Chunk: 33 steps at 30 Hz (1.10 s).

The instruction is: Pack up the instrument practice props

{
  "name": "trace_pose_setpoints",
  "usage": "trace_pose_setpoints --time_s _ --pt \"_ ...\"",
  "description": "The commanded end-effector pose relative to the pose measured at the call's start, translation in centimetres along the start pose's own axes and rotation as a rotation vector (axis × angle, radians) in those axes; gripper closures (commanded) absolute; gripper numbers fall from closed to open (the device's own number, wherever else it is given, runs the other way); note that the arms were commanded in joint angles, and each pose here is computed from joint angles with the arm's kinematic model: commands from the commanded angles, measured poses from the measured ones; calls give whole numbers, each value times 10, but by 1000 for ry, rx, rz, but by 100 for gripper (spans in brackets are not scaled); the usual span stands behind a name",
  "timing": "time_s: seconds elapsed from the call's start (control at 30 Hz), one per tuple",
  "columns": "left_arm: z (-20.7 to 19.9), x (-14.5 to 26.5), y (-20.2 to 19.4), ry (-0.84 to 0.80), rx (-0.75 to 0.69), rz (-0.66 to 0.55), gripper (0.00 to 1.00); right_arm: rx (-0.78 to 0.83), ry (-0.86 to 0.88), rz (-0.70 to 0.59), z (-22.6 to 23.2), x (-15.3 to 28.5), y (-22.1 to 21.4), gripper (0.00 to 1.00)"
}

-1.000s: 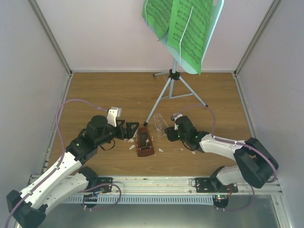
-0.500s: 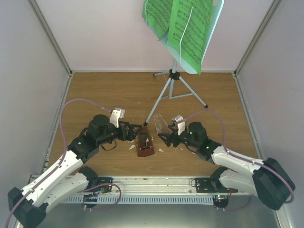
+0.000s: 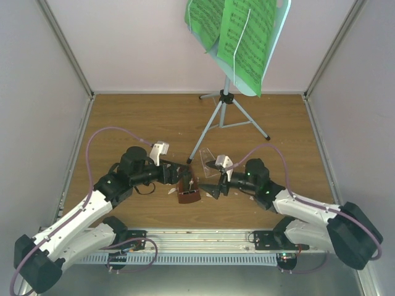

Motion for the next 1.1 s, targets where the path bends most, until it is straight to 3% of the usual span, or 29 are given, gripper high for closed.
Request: trace_pose_setpoints --time_s 0.0,0.3,0.73,1.07 --pt "-5 -3 2 -51 3 -20 11 169 66 -31 15 -18 14 0" --pt "-5 -5 -3 -56 8 3 18 183 73 -28 11 -35 10 2" --pt "-3 -7 -6 -55 6 13 23 178 35 -48 4 -37 12 25" --pt "-3 -7 -7 -55 2 14 30 174 9 -54 1 -37 13 31"
Point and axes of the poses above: each gripper's point midway between its finger pads, its own x axis back along the fingers, its own z axis along the line the jaws close on, y = z × x, the point moved 3 cm from there along x, back along the fingers, and after that the axes turned 13 degrees about -x, right-handed, at the moved point
